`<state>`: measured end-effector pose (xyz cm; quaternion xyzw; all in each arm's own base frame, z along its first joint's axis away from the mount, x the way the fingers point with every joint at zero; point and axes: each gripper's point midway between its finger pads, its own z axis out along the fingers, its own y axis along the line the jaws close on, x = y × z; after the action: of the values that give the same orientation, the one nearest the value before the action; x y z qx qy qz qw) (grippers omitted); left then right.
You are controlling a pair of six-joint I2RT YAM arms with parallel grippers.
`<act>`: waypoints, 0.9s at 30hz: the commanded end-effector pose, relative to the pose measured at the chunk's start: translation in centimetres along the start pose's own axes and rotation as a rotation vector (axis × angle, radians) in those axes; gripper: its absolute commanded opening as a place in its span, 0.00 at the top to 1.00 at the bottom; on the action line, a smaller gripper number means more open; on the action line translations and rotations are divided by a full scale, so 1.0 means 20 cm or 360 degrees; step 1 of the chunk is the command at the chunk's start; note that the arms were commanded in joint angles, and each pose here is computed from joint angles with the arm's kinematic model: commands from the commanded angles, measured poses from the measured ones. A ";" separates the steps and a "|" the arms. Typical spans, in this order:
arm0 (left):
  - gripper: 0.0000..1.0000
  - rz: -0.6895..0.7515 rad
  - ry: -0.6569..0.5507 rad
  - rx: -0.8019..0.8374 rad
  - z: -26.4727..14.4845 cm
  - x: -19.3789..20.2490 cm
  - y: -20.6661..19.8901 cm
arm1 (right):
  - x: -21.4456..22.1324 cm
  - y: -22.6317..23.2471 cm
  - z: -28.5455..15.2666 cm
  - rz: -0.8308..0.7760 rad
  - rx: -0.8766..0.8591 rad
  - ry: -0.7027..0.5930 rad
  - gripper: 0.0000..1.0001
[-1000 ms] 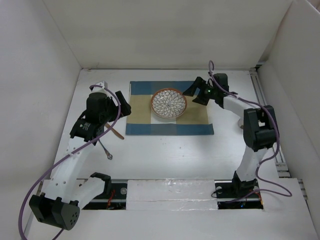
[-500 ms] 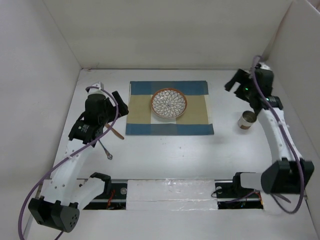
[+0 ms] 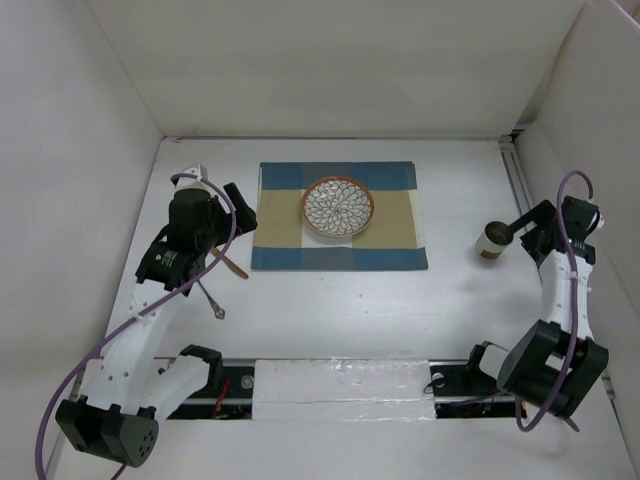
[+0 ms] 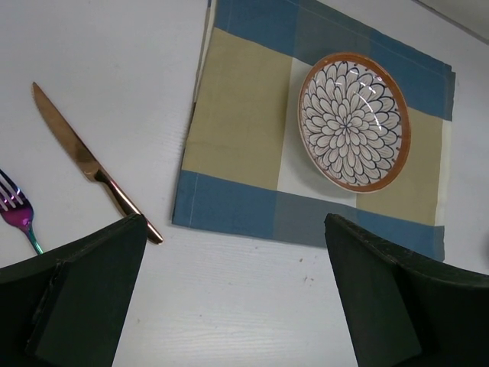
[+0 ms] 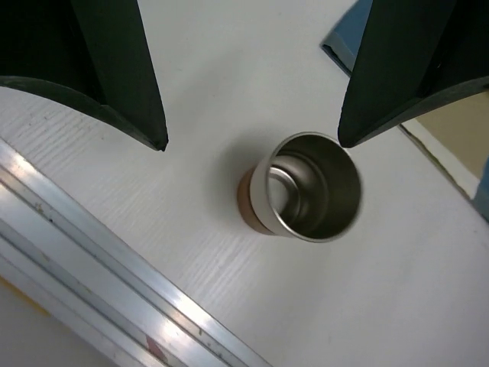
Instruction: Set the dinner table for one person
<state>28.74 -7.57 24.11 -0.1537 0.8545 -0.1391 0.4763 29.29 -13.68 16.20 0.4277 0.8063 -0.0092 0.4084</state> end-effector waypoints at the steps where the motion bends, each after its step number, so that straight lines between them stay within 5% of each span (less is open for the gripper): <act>1: 0.00 0.0018 -0.0026 0.0047 -0.02 -0.01 -0.02 | -0.05 0.04 0.06 0.0074 -0.0098 -0.0044 0.01; 17: 0.00 0.0035 0.0013 0.0086 0.00 0.02 -0.04 | 0.17 0.09 0.39 0.0081 -0.0111 0.0197 0.12; 27: 0.00 0.0037 0.0026 0.0078 0.02 0.02 -0.04 | 0.21 0.08 0.37 0.0046 -0.0062 0.0197 0.68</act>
<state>28.61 -8.28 23.60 -0.1398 0.8597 -0.1527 0.4670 33.18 -12.12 7.41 0.4362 0.8347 0.0469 0.3328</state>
